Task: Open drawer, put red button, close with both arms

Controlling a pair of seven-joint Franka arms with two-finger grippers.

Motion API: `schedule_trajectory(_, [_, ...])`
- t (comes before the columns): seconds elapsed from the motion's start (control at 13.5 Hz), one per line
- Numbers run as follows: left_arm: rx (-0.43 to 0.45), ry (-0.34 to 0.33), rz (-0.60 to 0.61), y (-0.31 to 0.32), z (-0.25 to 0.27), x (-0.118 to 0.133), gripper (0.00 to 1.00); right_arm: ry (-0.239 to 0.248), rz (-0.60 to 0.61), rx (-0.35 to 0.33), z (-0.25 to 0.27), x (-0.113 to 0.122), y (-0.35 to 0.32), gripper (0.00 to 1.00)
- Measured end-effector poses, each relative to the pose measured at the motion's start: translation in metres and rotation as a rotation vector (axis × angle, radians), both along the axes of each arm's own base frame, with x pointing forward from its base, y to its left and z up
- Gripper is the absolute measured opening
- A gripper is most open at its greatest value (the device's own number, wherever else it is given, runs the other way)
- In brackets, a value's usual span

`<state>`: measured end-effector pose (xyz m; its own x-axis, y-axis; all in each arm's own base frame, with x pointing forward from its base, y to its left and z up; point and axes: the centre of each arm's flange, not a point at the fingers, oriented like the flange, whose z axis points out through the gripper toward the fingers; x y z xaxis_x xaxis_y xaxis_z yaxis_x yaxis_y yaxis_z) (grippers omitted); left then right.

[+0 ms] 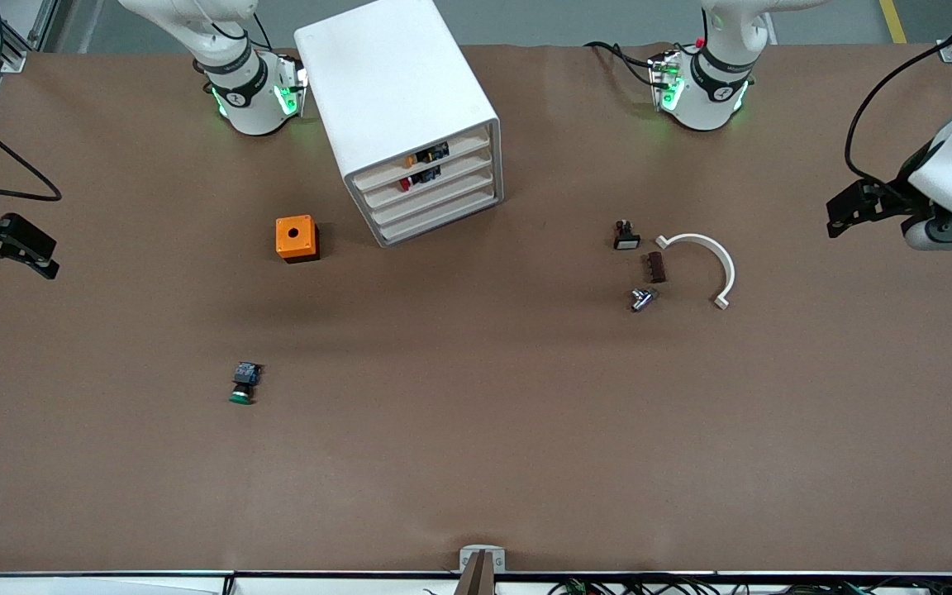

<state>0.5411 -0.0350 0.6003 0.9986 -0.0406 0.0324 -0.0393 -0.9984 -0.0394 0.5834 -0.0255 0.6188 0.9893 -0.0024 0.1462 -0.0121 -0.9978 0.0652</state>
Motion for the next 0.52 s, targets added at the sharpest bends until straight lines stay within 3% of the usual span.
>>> schedule_trajectory(0.52, [-0.003, -0.028, -0.002, -0.0013, 0.0144, -0.0007, 1.00, 0.000, -0.003, 0.000, 0.0000, -0.0001, -0.0013, 1.00])
